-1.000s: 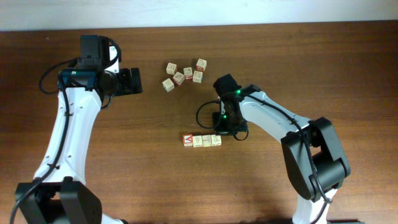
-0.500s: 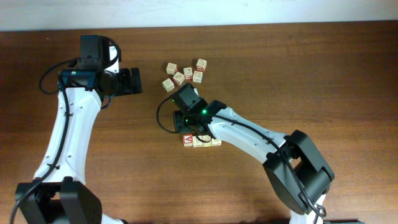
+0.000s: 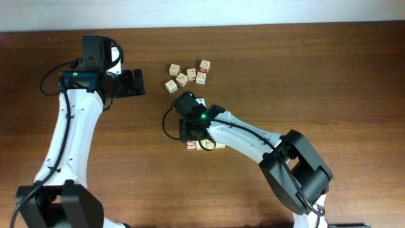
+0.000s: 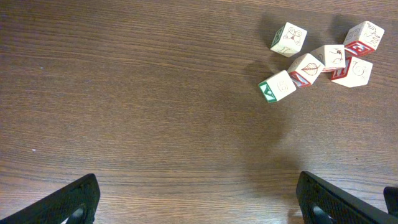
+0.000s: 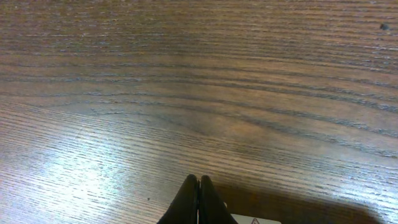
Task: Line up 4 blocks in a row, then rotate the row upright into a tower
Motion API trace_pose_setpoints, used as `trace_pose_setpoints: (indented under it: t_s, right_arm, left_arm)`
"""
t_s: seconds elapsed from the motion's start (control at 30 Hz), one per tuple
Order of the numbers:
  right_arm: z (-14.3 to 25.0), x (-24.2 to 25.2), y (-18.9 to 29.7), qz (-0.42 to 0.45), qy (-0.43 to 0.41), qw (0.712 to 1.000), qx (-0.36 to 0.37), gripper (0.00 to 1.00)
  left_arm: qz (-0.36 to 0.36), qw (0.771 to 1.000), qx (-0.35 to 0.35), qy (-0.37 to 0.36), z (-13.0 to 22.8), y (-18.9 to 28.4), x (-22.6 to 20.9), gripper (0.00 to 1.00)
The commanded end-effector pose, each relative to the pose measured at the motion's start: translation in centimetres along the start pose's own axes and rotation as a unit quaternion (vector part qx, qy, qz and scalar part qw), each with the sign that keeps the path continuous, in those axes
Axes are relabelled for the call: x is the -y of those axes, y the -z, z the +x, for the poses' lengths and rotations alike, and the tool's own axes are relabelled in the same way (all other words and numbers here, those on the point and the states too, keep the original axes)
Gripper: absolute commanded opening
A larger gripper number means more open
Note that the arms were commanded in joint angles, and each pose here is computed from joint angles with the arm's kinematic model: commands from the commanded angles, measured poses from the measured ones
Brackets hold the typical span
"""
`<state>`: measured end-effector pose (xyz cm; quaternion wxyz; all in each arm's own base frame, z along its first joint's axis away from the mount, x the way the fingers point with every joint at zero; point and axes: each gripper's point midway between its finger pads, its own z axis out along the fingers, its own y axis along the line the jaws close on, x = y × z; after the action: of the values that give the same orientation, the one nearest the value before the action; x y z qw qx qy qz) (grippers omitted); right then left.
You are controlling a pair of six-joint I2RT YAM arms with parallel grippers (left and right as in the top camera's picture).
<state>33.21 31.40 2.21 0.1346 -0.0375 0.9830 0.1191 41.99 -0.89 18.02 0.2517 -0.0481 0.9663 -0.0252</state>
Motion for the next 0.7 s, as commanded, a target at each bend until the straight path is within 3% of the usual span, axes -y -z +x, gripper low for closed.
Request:
trace_pose_setpoints:
  t_s: [0.0, 0.4, 0.5, 0.67]
  right_arm:
    - [0.3, -0.7, 0.0, -0.006, 0.001, 1.000, -0.006, 0.04]
    - [0.8, -0.7, 0.0, -0.009, 0.001, 1.000, -0.017, 0.04]
    - [-0.8, -4.1, 0.7, -0.083, 0.123, 0.989, 0.010, 0.04]
    - [1.3, -4.7, 0.7, -0.083, 0.149, 0.985, -0.018, 0.04]
  left_arm:
    - [-0.003, 1.000, 0.007, 0.005, -0.4, 0.3, -0.1, 0.99]
    - [-0.003, 1.000, 0.007, 0.005, -0.4, 0.3, -0.2, 0.99]
    - [-0.003, 1.000, 0.007, 0.005, -0.4, 0.3, -0.1, 0.99]
    - [-0.003, 1.000, 0.007, 0.005, -0.4, 0.3, -0.1, 0.99]
